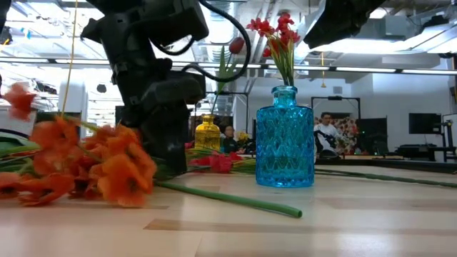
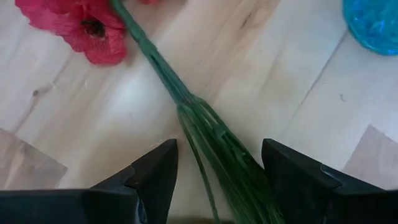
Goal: Sort flowers into vase by color
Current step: Put the bottom right orange flowers into the blue vase
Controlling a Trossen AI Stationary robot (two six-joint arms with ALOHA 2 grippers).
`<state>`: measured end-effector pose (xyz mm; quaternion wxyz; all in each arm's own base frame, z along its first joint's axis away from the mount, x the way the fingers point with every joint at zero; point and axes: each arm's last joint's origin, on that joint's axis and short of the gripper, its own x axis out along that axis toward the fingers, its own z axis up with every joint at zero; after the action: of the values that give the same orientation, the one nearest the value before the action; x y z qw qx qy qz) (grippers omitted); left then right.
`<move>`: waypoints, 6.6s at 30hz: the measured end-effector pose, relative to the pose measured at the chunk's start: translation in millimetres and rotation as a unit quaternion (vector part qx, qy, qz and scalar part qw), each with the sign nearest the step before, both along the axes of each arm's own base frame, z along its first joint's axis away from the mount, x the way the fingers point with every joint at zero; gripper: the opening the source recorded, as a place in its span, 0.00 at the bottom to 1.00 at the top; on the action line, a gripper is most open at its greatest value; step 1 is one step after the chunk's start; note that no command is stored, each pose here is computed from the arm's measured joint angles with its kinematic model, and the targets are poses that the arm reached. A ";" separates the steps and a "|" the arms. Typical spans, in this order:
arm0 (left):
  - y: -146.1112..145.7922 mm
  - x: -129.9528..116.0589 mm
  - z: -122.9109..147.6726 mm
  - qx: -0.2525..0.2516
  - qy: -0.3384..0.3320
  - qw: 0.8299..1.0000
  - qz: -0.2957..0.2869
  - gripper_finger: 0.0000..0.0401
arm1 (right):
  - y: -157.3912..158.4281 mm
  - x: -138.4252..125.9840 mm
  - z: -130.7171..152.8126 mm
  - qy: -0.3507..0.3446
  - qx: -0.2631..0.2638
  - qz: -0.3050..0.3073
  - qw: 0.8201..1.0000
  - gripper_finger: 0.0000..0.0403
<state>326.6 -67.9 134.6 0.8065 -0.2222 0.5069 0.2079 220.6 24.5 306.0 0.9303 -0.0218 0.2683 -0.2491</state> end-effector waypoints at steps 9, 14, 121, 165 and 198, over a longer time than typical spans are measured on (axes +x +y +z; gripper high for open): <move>-1.4 0.6 -5.9 0.003 0.014 1.000 -0.003 0.40 | 0.4 1.5 1.7 -0.012 0.002 0.000 1.000 0.62; -0.9 -0.8 -3.0 0.000 0.013 1.000 -0.003 0.22 | 0.4 1.4 1.7 -0.012 0.002 0.000 1.000 0.62; -42.9 -3.7 153.9 0.734 -0.125 0.302 -0.596 0.04 | 21.6 84.3 -5.9 -0.219 0.529 0.135 0.809 0.62; -39.6 -2.6 153.5 0.669 -0.204 0.436 -0.566 0.12 | 35.8 105.4 -16.2 -0.257 0.529 0.180 0.789 0.10; -36.7 -7.8 142.1 0.508 -0.237 0.733 -0.384 0.35 | 48.5 -13.3 47.1 -0.269 0.219 0.132 0.929 0.10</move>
<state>318.8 -104.6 276.7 0.9045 0.3926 0.1599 0.0475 207.3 73.1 353.2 0.9737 0.2149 0.0504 -0.0562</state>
